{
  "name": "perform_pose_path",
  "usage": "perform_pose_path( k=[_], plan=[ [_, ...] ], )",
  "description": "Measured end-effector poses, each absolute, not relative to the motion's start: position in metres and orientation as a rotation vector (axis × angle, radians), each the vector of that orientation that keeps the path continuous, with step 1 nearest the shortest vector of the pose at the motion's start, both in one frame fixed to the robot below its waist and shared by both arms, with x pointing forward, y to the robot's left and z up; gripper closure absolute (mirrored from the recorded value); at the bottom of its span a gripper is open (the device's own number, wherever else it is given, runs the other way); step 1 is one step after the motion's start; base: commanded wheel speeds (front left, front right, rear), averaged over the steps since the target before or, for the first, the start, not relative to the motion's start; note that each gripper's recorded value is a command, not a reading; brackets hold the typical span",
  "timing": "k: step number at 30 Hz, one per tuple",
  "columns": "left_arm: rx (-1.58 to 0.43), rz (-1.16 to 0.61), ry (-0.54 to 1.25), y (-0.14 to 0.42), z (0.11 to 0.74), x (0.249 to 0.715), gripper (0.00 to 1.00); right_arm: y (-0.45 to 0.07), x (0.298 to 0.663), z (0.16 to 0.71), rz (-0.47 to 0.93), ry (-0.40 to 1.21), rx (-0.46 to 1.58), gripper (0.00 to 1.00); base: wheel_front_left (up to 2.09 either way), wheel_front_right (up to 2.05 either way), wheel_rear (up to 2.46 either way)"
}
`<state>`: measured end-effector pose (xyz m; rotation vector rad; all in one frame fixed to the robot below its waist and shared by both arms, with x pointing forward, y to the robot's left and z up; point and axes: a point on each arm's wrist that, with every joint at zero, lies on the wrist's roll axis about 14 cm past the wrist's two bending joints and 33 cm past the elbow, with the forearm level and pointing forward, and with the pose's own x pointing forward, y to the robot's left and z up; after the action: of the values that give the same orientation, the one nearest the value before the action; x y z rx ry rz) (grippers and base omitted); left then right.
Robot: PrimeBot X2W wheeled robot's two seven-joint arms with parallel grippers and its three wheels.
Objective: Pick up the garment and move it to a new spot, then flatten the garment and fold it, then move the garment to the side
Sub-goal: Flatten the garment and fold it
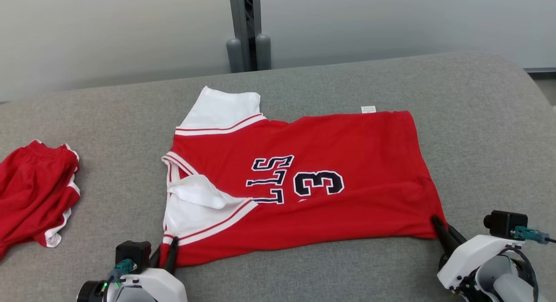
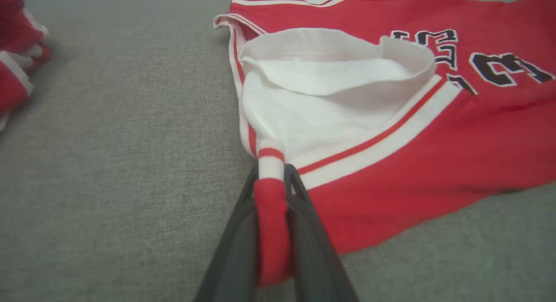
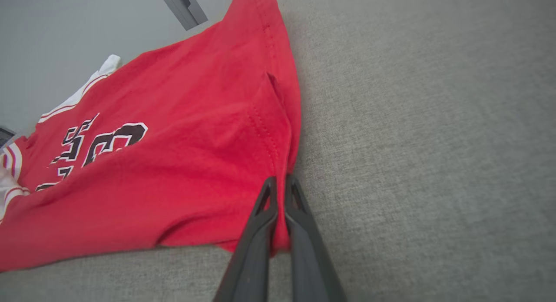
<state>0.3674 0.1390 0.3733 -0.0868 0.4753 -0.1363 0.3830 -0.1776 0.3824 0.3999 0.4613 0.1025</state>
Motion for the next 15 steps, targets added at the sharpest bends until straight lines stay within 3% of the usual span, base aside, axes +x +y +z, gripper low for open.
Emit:
perform_pose_path(
  k=[15],
  plan=[
    [0.024,-0.271,0.599,0.143,0.386,0.319,1.0,-0.187,0.339,0.383,0.21,0.707,0.415,1.0,0.0,0.0,0.0]
  ],
)
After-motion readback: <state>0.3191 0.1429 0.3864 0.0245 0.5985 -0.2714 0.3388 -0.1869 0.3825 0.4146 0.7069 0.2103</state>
